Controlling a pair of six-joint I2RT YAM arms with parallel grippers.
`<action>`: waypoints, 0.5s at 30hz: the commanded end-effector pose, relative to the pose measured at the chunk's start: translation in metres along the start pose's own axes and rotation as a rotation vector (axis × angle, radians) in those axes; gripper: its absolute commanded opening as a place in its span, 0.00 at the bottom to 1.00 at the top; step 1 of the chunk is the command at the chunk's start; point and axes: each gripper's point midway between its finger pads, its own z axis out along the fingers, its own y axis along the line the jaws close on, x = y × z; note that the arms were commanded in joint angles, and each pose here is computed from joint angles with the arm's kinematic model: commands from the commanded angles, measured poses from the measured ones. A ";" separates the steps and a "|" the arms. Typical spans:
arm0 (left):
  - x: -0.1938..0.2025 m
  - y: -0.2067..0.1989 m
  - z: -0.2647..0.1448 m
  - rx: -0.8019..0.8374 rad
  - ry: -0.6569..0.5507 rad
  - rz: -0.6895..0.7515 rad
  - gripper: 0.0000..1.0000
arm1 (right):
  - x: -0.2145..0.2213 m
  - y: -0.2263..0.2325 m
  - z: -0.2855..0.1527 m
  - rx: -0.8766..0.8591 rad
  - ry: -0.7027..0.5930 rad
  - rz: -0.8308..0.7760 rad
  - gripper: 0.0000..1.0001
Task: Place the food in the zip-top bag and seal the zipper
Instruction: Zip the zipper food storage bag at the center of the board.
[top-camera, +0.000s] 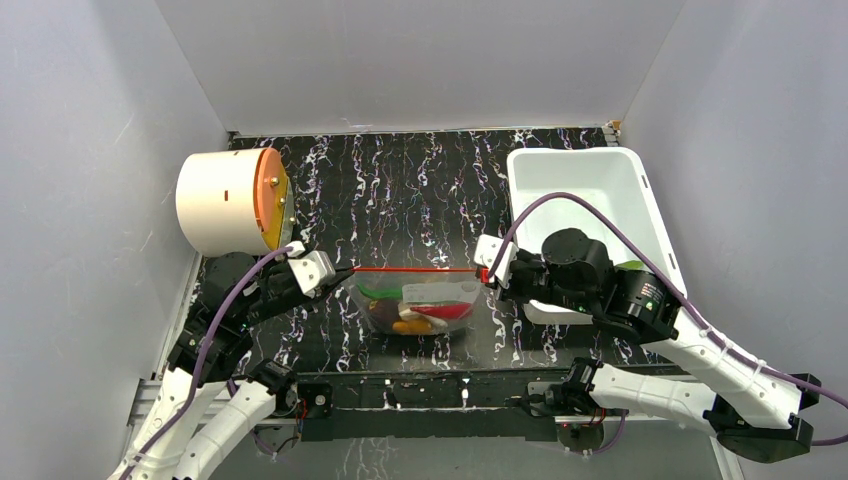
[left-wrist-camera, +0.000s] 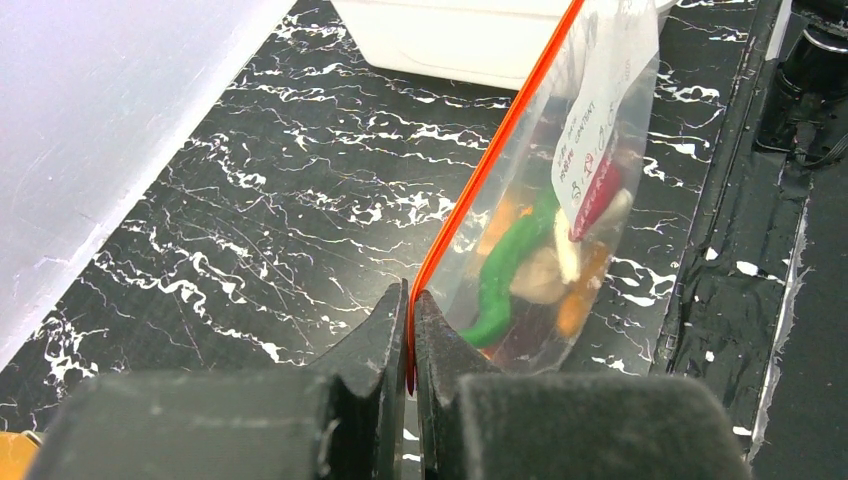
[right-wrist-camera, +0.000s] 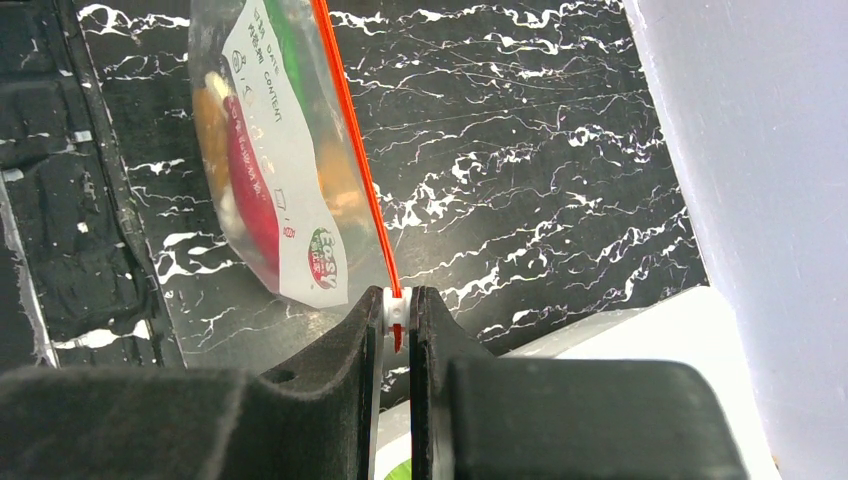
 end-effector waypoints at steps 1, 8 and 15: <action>-0.008 0.017 -0.008 -0.091 0.003 0.024 0.00 | 0.010 -0.011 -0.019 0.063 0.047 0.019 0.00; -0.013 0.009 -0.011 -0.068 -0.018 -0.013 0.00 | 0.000 -0.006 -0.021 0.025 0.009 0.023 0.00; -0.011 0.006 -0.018 -0.093 -0.039 -0.037 0.00 | 0.016 0.005 -0.021 0.001 0.054 0.055 0.00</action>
